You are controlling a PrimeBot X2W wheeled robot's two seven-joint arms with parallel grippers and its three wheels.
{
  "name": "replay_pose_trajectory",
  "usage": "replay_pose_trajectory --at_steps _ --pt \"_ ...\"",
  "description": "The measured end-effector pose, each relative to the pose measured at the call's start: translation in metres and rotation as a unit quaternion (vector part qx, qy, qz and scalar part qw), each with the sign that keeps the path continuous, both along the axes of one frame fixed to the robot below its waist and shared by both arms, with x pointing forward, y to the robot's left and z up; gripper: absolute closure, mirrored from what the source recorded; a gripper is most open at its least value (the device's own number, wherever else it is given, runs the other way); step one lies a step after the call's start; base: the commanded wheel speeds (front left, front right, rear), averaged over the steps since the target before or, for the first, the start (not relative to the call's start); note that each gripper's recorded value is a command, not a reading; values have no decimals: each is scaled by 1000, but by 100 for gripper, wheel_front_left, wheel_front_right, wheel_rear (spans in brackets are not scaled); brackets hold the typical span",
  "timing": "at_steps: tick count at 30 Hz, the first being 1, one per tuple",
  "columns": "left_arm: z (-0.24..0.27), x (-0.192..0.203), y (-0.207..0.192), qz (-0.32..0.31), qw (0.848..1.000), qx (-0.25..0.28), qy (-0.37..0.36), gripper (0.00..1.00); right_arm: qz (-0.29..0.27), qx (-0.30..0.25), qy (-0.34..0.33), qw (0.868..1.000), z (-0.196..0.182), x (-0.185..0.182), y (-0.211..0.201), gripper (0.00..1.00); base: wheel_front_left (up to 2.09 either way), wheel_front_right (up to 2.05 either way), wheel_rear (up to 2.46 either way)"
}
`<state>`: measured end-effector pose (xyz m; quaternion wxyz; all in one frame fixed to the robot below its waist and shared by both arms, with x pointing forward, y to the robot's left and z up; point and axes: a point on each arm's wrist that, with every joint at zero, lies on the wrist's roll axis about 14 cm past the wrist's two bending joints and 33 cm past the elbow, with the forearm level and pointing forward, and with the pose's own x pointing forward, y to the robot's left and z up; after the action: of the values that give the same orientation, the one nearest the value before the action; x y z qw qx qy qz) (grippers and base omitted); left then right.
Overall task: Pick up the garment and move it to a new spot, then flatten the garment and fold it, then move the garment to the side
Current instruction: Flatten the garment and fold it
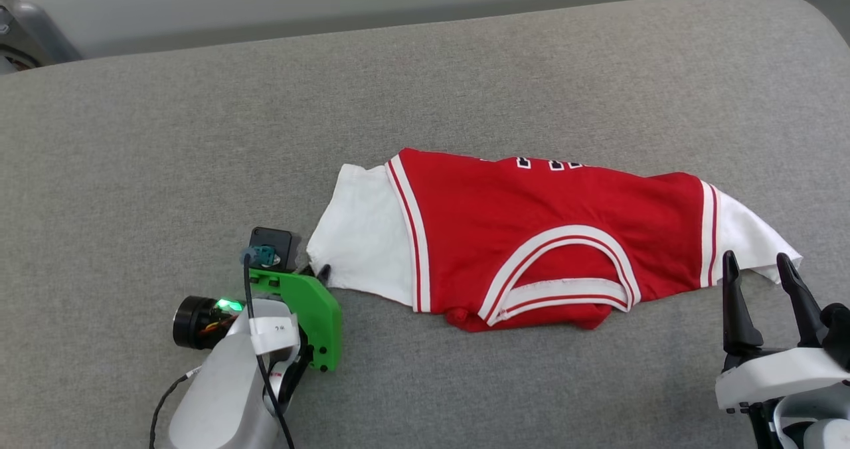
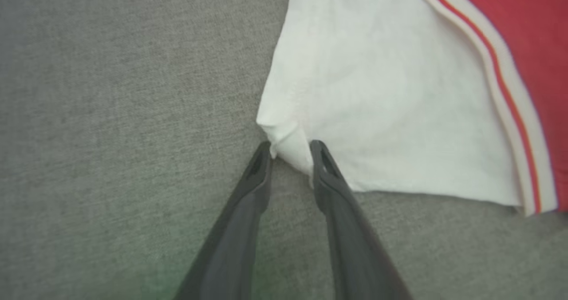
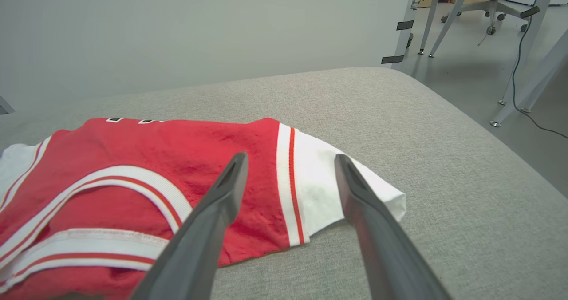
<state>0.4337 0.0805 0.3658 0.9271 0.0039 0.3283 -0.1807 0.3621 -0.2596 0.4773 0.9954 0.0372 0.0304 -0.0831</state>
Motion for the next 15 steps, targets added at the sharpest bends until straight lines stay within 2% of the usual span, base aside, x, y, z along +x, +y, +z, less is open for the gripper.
replay_pose_trajectory --at_steps 6,15 --pt "15 -4 21 49 998 -24 -34 100 31 -7 7 999 0 5 12 0 0 0 0" --pt "54 -24 81 107 991 12 -85 100 59 -2 103 993 -32 -6 20 0 0 0 0"
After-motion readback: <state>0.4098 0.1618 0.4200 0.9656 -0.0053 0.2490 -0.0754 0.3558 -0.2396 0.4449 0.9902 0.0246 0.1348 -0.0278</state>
